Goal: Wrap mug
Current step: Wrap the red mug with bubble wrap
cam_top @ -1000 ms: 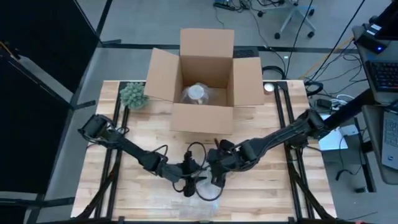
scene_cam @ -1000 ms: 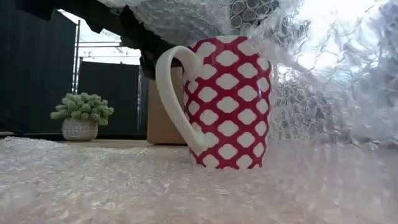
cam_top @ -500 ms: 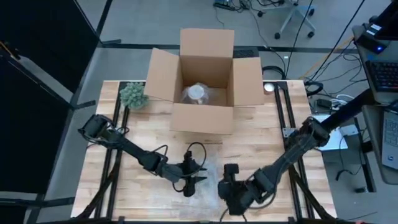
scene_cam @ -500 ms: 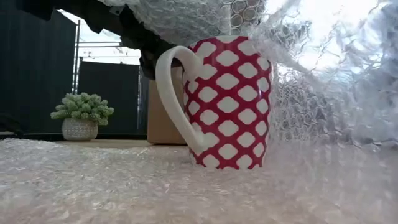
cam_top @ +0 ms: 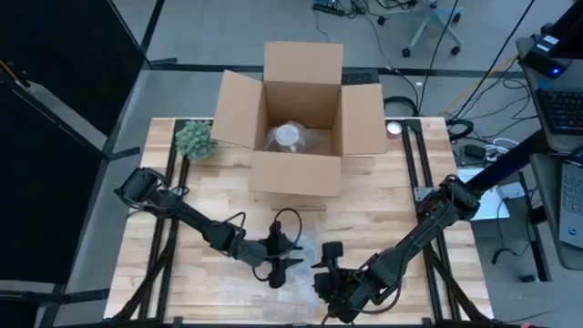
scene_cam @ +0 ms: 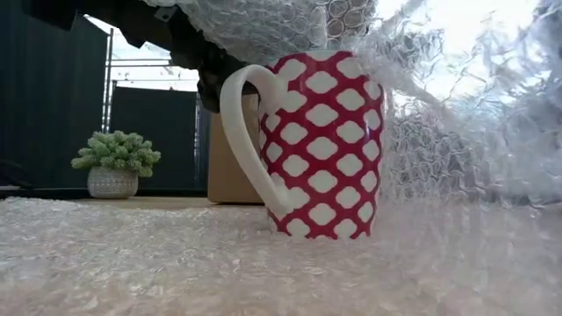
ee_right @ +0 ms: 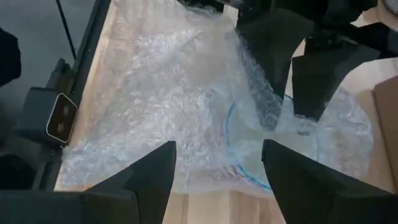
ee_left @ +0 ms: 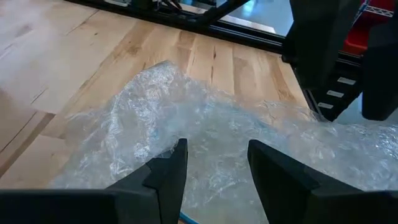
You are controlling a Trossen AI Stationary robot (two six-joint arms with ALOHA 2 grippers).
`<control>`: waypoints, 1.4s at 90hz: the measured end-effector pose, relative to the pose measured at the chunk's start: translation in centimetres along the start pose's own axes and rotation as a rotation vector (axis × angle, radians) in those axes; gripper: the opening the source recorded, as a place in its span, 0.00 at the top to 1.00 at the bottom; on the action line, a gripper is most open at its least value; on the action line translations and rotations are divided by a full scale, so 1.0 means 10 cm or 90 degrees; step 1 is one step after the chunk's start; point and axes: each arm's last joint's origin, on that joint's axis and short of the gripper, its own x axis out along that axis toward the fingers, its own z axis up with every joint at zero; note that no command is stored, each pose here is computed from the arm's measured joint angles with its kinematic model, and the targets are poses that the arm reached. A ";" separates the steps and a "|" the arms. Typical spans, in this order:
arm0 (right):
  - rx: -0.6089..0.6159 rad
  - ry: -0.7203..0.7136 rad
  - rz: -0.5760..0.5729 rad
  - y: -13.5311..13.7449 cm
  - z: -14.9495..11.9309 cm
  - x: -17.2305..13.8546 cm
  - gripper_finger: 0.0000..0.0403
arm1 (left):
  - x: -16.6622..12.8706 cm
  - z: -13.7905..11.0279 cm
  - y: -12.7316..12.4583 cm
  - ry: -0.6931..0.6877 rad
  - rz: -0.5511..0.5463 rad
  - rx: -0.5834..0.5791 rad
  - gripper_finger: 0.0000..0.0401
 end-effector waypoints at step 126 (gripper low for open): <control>-0.069 0.021 0.013 0.08 -0.06 0.15 0.40 | -0.01 0.00 -0.04 -0.014 -0.006 -0.002 0.60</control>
